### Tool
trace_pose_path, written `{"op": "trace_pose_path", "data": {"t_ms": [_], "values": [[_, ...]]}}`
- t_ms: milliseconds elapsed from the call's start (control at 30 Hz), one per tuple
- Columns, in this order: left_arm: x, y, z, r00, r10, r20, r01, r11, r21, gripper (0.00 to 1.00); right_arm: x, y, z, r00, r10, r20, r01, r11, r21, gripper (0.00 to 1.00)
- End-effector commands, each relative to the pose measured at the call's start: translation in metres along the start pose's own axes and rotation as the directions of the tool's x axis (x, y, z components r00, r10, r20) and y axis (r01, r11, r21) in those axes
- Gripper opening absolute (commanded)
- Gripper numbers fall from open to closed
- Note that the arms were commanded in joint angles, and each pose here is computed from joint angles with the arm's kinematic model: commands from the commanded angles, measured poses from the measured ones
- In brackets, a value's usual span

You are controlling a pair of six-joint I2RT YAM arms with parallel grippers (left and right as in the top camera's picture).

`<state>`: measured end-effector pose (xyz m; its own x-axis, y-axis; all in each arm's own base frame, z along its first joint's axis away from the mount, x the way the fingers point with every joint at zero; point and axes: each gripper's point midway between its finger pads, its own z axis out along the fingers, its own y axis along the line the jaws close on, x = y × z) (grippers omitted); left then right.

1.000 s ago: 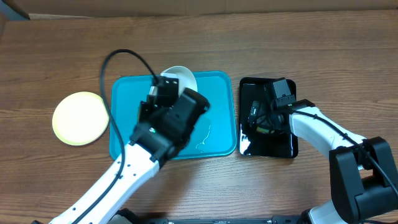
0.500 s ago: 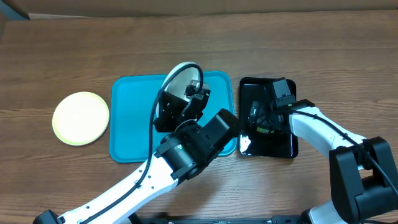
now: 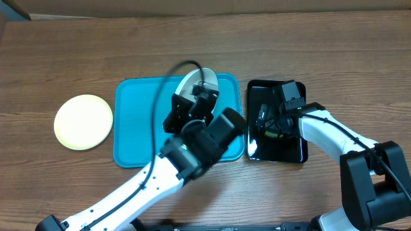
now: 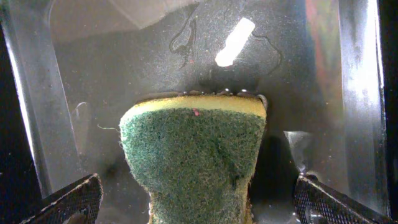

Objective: Clean dirty plates on tray and stack at the side
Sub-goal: 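Lift the white plate off the teal tray with the left gripper, then lower the white plate onto the yellow plate stack, release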

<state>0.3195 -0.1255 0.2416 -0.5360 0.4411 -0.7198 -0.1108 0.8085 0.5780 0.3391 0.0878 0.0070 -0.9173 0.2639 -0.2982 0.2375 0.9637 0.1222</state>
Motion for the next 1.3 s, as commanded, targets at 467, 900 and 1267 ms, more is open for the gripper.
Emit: {"op": "trace_pose_path", "data": {"t_ms": [467,900,1267], "values": [[0.174,0.135,0.119,0.385,-0.716,-0.582,0.741,0.616,-0.268,0.04,0.004,-0.001,0.002,1.0,0.001,-0.012,-0.001,1.0,0.004,1.0],[0.292,0.224,0.108,0.061,-0.932,-0.357,0.703,0.294,-0.647,0.04,0.004,-0.001,0.002,1.0,0.0,-0.012,0.0,1.0,0.004,1.0],[0.3,0.219,0.12,0.078,-0.942,-0.326,0.726,0.277,-0.629,0.04,0.004,-0.001,0.002,1.0,0.001,-0.012,-0.001,1.0,0.004,1.0]]}}
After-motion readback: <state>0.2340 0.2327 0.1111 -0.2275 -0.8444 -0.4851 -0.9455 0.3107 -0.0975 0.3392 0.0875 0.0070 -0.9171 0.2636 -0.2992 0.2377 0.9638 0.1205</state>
